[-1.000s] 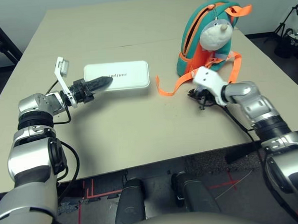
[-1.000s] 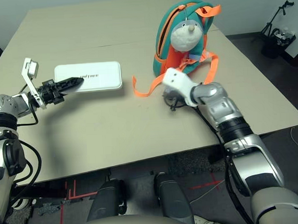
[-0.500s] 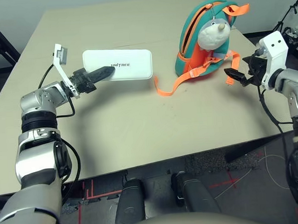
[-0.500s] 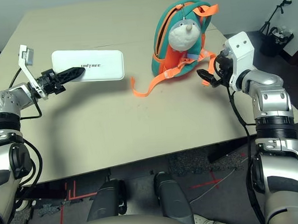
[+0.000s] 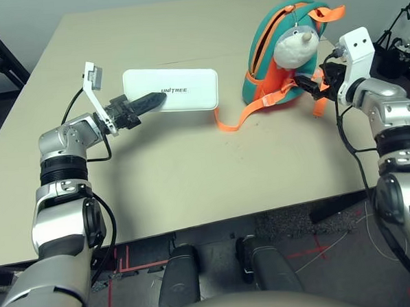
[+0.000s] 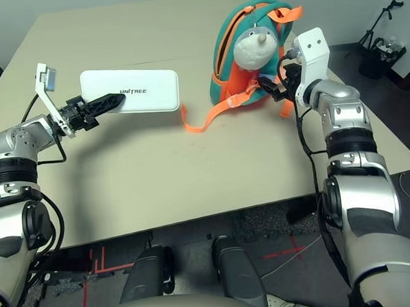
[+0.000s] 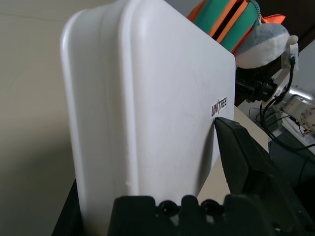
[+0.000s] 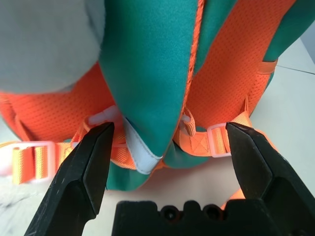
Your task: Put the pencil case into the backpack and zip it.
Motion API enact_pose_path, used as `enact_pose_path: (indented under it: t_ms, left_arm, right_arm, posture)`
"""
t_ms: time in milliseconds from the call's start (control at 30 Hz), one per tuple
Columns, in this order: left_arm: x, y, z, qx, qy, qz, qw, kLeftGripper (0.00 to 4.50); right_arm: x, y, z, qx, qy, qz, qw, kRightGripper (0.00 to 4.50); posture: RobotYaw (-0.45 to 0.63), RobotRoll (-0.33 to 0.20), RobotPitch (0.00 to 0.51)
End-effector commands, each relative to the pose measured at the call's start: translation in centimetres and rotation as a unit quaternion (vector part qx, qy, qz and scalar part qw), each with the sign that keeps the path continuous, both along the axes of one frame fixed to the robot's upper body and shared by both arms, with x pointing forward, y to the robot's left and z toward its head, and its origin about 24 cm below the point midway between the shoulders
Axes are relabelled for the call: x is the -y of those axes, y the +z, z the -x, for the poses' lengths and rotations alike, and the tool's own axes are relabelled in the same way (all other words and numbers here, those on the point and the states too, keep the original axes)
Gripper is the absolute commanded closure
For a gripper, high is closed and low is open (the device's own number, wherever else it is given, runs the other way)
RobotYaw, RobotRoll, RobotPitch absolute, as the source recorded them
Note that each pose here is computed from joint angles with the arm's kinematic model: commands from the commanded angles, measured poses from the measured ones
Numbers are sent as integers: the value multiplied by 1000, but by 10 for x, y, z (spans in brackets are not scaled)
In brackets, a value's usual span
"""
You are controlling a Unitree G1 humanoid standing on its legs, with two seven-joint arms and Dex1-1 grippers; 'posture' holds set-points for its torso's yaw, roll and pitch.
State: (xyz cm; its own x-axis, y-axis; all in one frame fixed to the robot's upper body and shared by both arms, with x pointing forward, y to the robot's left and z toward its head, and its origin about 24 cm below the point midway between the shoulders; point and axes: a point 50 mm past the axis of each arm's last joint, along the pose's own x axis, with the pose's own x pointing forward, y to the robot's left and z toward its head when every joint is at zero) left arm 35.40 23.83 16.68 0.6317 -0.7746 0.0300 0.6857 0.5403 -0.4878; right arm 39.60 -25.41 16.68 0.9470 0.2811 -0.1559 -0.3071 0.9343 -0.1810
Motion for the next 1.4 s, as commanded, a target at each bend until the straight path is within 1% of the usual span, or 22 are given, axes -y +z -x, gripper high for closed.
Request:
enact_pose_path:
  t_ms: [33, 300, 367, 400, 433, 600, 733, 900, 1167, 1400]
  left_arm:
    - [0, 7, 1, 19, -1, 14, 1000, 1374]
    - [1, 7, 3, 20, 1, 16, 1000, 1374]
    - [1, 8, 3, 21, 2, 17, 1000, 1374]
    - [2, 8, 2, 22, 3, 17, 1000, 1374]
    - [2, 8, 2, 23, 4, 17, 1000, 1374]
    - [-2, 9, -1, 35, 32, 15, 999, 1374]
    - [-7, 14, -5, 50, 60, 19, 997, 1374]
    - [-10, 14, -7, 52, 74, 20, 996, 1374]
    - [-10, 16, -9, 59, 80, 21, 995, 1374]
    - [-15, 22, -10, 67, 86, 21, 994, 1374]
  right_arm:
    - [-2, -4, -3, -2, -6, -12, 1000, 599]
    - [-5, 4, -5, 11, 7, -17, 1000, 3576]
    - [-7, 8, -5, 18, 16, -21, 999, 4191]
    - [-7, 11, -5, 22, 21, -22, 999, 4401]
    - [-9, 13, -6, 27, 30, -21, 999, 4497]
    - [-21, 25, -3, 44, 93, -23, 994, 4500]
    - [-31, 38, 5, 67, 147, -66, 985, 4500]
    - [-40, 50, 21, 75, 183, -98, 975, 4500]
    - [-53, 60, 49, 70, 234, -107, 964, 4500]
    - [-64, 71, 78, 63, 301, -116, 944, 4500]
  posture:
    - [-73, 0, 75]
    - [-75, 0, 79]
    - [-77, 0, 80]
    - [-77, 0, 81]
    - [-76, 0, 80]
    - [-80, 0, 82]
    - [-85, 0, 84]
    - [-92, 0, 84]
    - [-101, 0, 85]
    - [-109, 0, 84]
